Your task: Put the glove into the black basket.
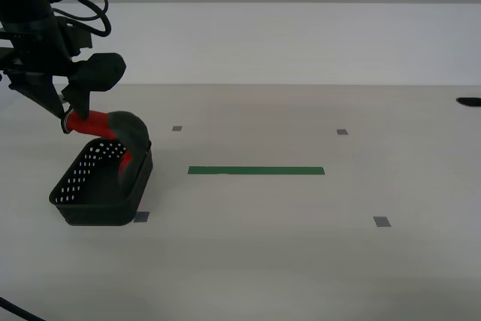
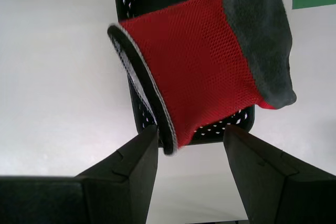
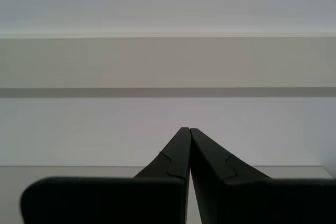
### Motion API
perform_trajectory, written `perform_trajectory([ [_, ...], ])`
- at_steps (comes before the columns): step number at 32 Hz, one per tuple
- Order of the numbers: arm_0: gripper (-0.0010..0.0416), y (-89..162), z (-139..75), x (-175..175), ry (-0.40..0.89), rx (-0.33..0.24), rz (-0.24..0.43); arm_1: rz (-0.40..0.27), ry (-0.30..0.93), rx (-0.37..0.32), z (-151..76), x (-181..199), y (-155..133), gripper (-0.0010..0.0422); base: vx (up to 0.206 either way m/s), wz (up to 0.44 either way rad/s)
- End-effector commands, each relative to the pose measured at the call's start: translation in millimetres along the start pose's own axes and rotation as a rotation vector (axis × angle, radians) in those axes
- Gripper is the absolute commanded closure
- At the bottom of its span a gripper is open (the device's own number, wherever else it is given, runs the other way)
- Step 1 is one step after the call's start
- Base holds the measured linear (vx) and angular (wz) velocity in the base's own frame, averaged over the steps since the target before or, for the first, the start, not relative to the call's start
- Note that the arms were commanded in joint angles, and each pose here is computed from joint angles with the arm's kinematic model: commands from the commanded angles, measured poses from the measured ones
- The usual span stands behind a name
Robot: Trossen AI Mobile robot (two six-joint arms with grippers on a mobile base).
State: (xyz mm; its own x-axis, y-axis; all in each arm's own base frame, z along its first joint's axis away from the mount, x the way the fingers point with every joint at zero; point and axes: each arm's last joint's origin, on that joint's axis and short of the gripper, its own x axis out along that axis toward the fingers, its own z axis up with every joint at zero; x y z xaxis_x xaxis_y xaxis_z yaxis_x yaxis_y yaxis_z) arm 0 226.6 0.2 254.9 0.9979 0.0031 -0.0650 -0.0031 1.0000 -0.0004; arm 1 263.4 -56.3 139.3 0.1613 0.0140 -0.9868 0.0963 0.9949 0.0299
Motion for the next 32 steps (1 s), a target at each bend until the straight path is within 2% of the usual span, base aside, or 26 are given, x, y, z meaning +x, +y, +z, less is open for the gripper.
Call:
perform_trajectory([
  [1, 0.0405, 0.0, 0.5, 0.1, -0.003, 0.000, 0.000, 0.001, 0.003, -0.005, -0.3, 0.4, 0.4, 0.0235, 0.000, 0.000],
  [2, 0.0405, 0.0, 0.5, 0.1, -0.003, 0.000, 0.000, 0.002, 0.002, -0.013, -0.2, 0.4, 0.6, 0.0269, 0.000, 0.000],
  [4, 0.0405, 0.0, 0.5, 0.1, -0.003, 0.000, 0.000, 0.002, 0.001, -0.013, -0.1, 0.4, 0.7, 0.0309, 0.000, 0.000],
  [5, 0.0405, 0.1, 0.5, 0.1, -0.003, 0.000, 0.001, 0.004, 0.001, -0.013, -0.1, 0.4, 0.8, 0.0364, 0.000, 0.000],
  [7, 0.0405, 0.0, 0.4, 0.1, -0.003, 0.000, 0.000, 0.018, -0.001, -0.014, -0.2, -0.1, 1.4, 0.0409, 0.000, 0.000],
  [8, 0.0405, 0.1, 0.5, 0.1, -0.003, 0.000, 0.001, 0.030, -0.002, -0.014, -0.2, -0.2, 1.7, 0.0404, 0.000, 0.000],
  [9, 0.0405, 0.1, 0.5, 0.1, -0.003, 0.000, 0.001, 0.086, -0.003, -0.009, -1.0, -2.3, 3.7, 0.0409, 0.000, 0.000],
  [11, 0.0405, 0.1, 0.4, 0.1, -0.003, 0.000, 0.001, 0.109, 0.006, -0.002, 0.9, -5.7, 5.0, 0.0410, 0.000, 0.000],
  [15, 0.0405, 0.1, 0.4, 0.1, -0.003, 0.000, 0.001, 0.019, 0.007, -0.013, 10.3, -17.1, 2.4, 0.0363, 0.000, 0.000],
  [16, 0.0405, 0.1, 0.4, 0.1, -0.003, 0.000, 0.001, 0.017, -0.008, -0.019, 16.8, -24.5, 2.1, 0.0325, 0.000, 0.000],
  [18, 0.0405, 0.1, 0.5, 0.1, -0.003, 0.000, 0.001, 0.017, -0.012, -0.020, 23.7, -34.7, 1.8, 0.0280, 0.000, 0.000],
  [20, 0.0405, 0.1, 0.4, 0.1, -0.003, 0.000, 0.001, 0.015, -0.030, -0.020, 30.8, -44.1, 1.4, 0.0249, 0.000, 0.000],
  [22, 0.0405, 0.0, 0.4, 0.1, -0.003, 0.000, 0.000, 0.014, -0.037, -0.021, 33.0, -46.9, 1.3, 0.0243, 0.000, 0.000],
  [23, 0.0405, 0.1, 0.4, 0.1, -0.003, 0.000, 0.000, 0.012, -0.047, -0.021, 35.2, -49.6, 1.0, 0.0255, 0.000, 0.000],
  [24, 0.0405, 0.0, 0.4, 0.1, -0.003, 0.000, 0.000, 0.012, -0.047, -0.020, 35.3, -49.5, 1.2, 0.0301, 0.000, 0.000],
  [27, 0.0405, 0.0, 0.4, 0.1, -0.003, 0.000, 0.000, 0.012, -0.048, -0.009, 35.3, -49.5, 1.0, 0.0372, 0.000, 0.000],
  [28, 0.0405, 0.1, 0.5, 0.1, -0.003, 0.000, 0.001, 0.013, -0.047, 0.006, 35.3, -49.5, 1.0, 0.0416, 0.000, 0.000],
  [30, 0.0405, 0.1, 0.4, 0.1, -0.003, 0.000, 0.000, 0.013, -0.048, 0.007, 35.4, -49.5, 1.0, 0.0401, 0.000, 0.000],
  [32, 0.0405, 0.1, 0.4, 0.1, -0.003, 0.000, 0.000, 0.013, -0.048, 0.007, 35.3, -49.6, 0.9, 0.0407, 0.000, 0.000],
])
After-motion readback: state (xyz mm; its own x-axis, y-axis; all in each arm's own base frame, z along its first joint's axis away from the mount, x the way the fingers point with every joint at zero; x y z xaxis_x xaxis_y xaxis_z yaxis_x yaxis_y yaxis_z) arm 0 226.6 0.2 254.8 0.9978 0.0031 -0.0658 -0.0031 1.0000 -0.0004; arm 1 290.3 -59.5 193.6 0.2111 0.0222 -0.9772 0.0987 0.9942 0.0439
